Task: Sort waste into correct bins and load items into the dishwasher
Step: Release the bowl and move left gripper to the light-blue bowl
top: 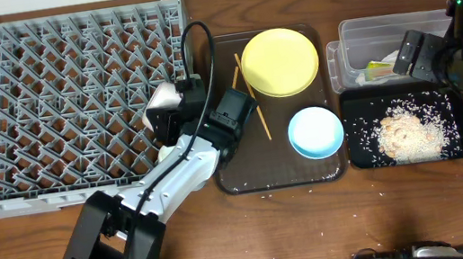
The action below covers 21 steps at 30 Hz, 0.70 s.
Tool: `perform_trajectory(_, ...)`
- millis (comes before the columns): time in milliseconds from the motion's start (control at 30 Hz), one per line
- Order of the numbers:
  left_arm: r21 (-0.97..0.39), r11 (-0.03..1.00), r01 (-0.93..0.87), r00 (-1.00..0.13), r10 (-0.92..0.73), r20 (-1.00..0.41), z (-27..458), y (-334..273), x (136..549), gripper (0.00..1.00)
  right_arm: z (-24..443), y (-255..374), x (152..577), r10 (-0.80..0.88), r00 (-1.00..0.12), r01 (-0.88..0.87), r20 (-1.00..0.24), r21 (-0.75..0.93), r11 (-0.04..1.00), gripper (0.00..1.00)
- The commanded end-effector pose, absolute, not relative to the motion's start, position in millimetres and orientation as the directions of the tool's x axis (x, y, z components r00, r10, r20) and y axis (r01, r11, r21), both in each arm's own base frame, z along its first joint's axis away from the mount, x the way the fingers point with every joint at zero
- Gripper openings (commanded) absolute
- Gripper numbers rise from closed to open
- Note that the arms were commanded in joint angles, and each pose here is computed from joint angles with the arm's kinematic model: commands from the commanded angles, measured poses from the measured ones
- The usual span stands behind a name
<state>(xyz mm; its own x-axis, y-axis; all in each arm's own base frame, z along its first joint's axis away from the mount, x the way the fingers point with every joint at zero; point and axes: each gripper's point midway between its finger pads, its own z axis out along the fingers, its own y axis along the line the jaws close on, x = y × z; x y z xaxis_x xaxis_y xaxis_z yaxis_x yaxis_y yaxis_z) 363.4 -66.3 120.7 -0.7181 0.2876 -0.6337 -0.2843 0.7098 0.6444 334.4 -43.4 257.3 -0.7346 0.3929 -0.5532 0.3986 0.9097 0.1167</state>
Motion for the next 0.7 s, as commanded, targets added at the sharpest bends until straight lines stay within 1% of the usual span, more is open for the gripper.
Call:
perform_trajectory(0,0.54,0.81,-0.23,-0.714,0.237,-0.659,129,-84,367,0.53,257,-50,334,0.412,-0.723,0.428,-0.554,0.108,0.897,0.99)
perform_trajectory(133,0.407,0.896,-0.178,-0.696,0.178,-0.695,146,-102,366,0.6,257,-50,334,0.412,-0.723,0.428,-0.554,0.108,0.897,0.99)
perform_trajectory(233,0.282,0.952,-0.118,-0.683,0.128,-0.719,161,-119,364,0.68,257,-50,334,0.412,-0.723,0.428,-0.554,0.108,0.897,0.99)
perform_trajectory(267,0.233,0.968,-0.09,-0.68,0.112,-0.724,166,-126,362,0.69,257,-50,334,0.412,-0.723,0.428,-0.554,0.108,0.897,0.99)
perform_trajectory(333,0.091,0.996,-0.006,-0.687,0.062,-0.724,172,-150,357,0.71,257,-50,334,0.412,-0.723,0.428,-0.554,0.108,0.897,0.99)
perform_trajectory(400,-0.088,0.995,0.036,-0.71,-0.036,-0.704,175,-175,351,0.71,257,-50,334,0.412,-0.723,0.428,-0.554,0.108,0.897,0.99)
perform_trajectory(467,-0.253,0.966,0.049,-0.749,-0.132,-0.65,173,-199,345,0.71,257,-50,334,0.412,-0.723,0.428,-0.554,0.108,0.897,0.99)
perform_trajectory(533,-0.37,0.928,0.044,-0.792,-0.193,-0.579,164,-221,343,0.7,257,-50,334,0.412,-0.723,0.428,-0.554,0.108,0.897,0.99)
perform_trajectory(667,-0.45,0.891,0.052,-0.855,-0.193,-0.48,129,-257,344,0.7,257,-50,334,0.412,-0.723,0.428,-0.554,0.108,0.897,0.99)
